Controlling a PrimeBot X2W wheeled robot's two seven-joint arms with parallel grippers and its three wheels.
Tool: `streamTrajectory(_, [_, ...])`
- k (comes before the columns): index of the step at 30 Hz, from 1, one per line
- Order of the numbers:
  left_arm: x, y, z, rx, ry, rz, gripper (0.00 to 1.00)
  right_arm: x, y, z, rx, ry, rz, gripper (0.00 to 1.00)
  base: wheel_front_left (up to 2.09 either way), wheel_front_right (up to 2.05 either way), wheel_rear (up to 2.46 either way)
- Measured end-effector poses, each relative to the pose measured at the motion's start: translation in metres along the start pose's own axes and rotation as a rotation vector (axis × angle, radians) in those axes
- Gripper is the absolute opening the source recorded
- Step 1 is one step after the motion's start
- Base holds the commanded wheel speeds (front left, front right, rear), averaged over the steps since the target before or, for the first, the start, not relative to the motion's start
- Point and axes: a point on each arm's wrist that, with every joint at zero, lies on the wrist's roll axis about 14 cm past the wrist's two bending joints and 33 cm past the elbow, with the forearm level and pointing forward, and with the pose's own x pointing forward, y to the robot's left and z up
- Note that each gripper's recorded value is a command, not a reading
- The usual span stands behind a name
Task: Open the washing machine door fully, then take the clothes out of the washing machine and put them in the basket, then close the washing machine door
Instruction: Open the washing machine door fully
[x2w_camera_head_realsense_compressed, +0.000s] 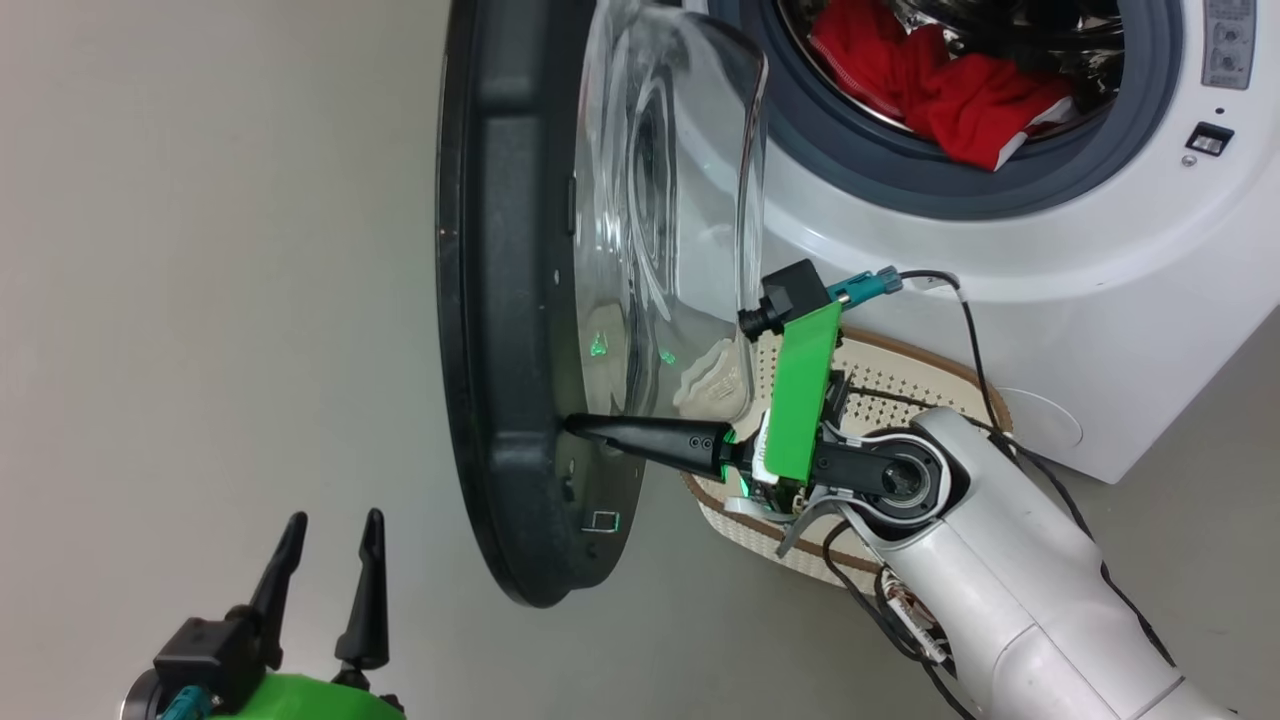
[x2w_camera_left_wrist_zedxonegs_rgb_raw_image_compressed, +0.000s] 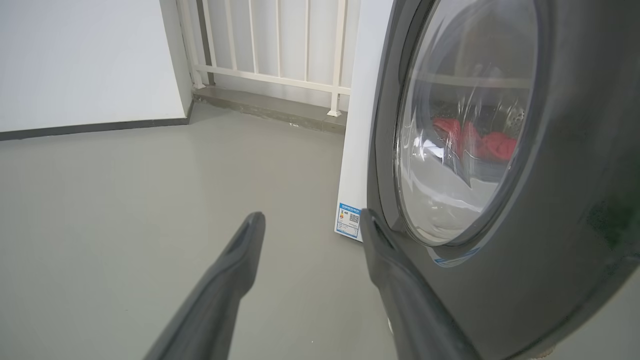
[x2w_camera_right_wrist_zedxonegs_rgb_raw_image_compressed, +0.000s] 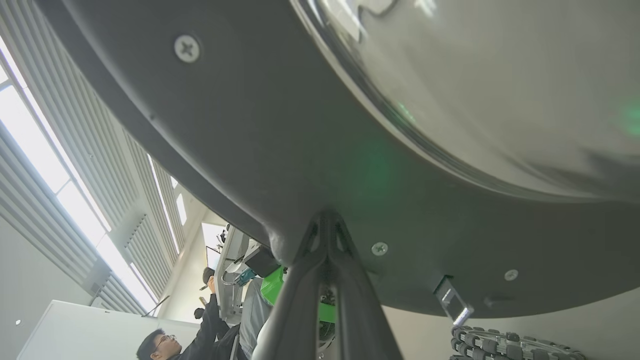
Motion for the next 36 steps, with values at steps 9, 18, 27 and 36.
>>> streamTrajectory(9, [0.002, -0.007, -0.003, -0.007, 0.006, -0.025, 1.0, -0.015, -0.007, 0.005, 0.004, -0.078, -0.031, 1.0, 0.0, 0.0, 0.0])
streamTrajectory(18, [0.01, -0.02, -0.006, -0.009, 0.011, -0.066, 1.0, -0.05, -0.03, 0.014, -0.004, -0.206, -0.115, 1.0, 0.0, 0.0, 0.0])
streamTrajectory(27, [0.013, -0.029, -0.005, -0.019, 0.003, -0.096, 1.0, -0.101, -0.06, 0.023, -0.063, -0.395, -0.269, 1.0, 0.0, 0.0, 0.0])
streamTrajectory(36, [0.017, -0.035, -0.004, -0.026, -0.001, -0.115, 1.0, -0.147, -0.085, 0.025, -0.146, -0.556, -0.418, 1.0, 0.0, 0.0, 0.0])
